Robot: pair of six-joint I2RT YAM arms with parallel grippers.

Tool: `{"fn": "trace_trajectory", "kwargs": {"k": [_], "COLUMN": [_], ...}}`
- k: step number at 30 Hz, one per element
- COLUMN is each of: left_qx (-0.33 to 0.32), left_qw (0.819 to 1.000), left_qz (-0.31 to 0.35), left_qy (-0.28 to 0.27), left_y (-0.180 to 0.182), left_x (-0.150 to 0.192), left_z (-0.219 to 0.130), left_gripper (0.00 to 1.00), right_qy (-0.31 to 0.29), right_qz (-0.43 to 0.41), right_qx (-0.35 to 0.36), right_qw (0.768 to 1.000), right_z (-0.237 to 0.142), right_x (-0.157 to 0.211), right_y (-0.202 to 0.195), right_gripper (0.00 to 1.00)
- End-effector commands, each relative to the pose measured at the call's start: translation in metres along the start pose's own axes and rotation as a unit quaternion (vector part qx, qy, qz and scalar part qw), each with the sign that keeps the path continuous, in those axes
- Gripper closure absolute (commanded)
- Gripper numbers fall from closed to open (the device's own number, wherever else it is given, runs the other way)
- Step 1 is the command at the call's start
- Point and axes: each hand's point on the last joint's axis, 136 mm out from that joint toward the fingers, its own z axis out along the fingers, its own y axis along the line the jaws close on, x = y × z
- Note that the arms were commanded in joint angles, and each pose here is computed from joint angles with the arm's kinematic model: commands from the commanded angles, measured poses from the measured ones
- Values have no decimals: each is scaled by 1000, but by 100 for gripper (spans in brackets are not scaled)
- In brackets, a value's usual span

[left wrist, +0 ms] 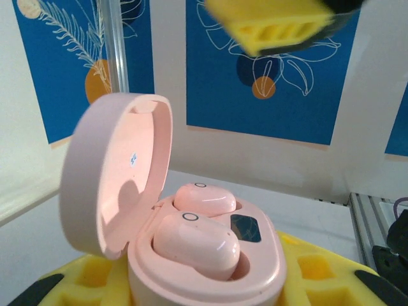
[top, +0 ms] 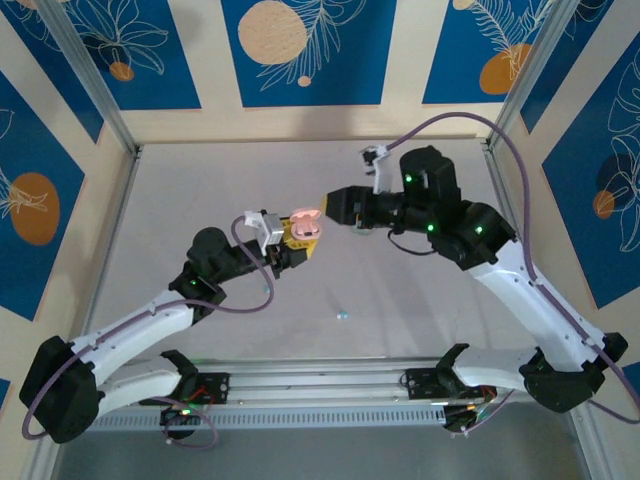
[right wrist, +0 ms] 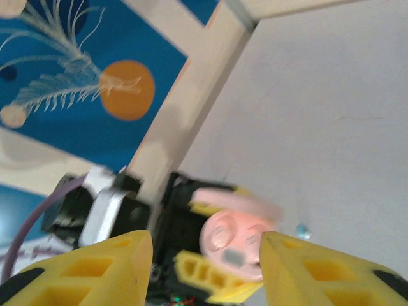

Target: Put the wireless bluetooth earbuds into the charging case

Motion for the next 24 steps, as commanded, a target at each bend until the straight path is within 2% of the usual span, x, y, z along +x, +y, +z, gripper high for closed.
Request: {"fn": "trace_trajectory", "kwargs": {"k": [1,5,11,16,21,24], "left_qx": [36,46,42,13,17,24], "left_qw": [998,998,998,998,998,998], "left_qz": [33,34,37,38,39,37], "left_qy": [-28,-26,-36,-50,-52,-55], "left_y": [-17,-22,-22,-13,-15,-17], "left_x": [-20,-21,-27,-33,-36,-39], "left_z": [-2,-1,0,-4,-3,-2], "left_gripper": [73,73,73,73,73,73], "right_qy": [39,70,125,164,171,171], "right_qz": [51,63,70,63,82,102], "right_qx": [12,8,-6,-36,-63,-110], "right_qw": [998,996,990,984,980,974], "right_z": [15,28,45,46,38,33], "right_x": [9,12,27,46,58,61], "right_y": [-22,-22,-23,-17,-19,-13], "right_gripper": [48,41,40,41,41,40]}}
